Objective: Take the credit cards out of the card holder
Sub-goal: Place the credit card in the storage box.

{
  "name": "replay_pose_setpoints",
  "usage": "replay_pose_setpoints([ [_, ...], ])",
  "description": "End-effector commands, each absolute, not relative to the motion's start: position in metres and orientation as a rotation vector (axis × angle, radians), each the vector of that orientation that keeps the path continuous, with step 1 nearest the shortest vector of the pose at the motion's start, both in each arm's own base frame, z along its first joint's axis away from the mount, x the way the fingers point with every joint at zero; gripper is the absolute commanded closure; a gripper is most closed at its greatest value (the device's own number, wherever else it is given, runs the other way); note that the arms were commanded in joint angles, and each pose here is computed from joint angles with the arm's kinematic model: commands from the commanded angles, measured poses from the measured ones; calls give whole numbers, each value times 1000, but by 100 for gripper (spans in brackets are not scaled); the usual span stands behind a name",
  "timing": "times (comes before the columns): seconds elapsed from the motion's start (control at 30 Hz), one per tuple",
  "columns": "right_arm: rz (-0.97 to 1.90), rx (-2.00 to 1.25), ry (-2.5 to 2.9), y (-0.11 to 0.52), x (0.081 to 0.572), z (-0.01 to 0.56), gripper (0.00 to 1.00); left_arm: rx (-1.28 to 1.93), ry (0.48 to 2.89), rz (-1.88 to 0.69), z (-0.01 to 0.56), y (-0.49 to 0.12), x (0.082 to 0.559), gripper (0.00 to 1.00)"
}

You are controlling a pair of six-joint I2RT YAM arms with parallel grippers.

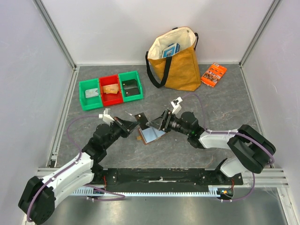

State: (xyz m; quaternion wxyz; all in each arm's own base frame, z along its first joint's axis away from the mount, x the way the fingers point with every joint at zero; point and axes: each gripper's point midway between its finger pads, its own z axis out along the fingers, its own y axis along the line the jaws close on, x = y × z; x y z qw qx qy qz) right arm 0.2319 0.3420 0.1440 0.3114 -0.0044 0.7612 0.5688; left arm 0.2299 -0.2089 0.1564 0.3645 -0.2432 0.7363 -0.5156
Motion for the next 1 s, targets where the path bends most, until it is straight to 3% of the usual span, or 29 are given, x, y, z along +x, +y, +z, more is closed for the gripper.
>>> replay_pose_setpoints([
  [0.0, 1682, 28, 1845, 349, 232, 185, 27, -668, 1717, -1454, 192, -207, 237, 98],
  [0.23, 1825, 26, 1746, 357, 229, 201, 50, -640, 1685, -1502, 201, -211, 234, 98],
  [0.37, 1839, 41, 1725, 353, 230, 203, 76, -623, 1681, -1508, 203, -211, 233, 98],
  [0.47, 1830, 36, 1720, 344, 231, 203, 100, -573, 1687, -1477, 201, -211, 231, 83],
  [0.7, 1777, -19, 1699, 306, 237, 208, 100, -286, 1800, -1224, 200, -208, 236, 24],
  [0.8, 1761, -168, 1742, 303, 227, 208, 100, -119, 1847, -1118, 211, -206, 240, 14],
  [0.97, 1624, -455, 1824, 302, 213, 199, 100, 242, 1907, -1111, 229, -220, 239, 11],
])
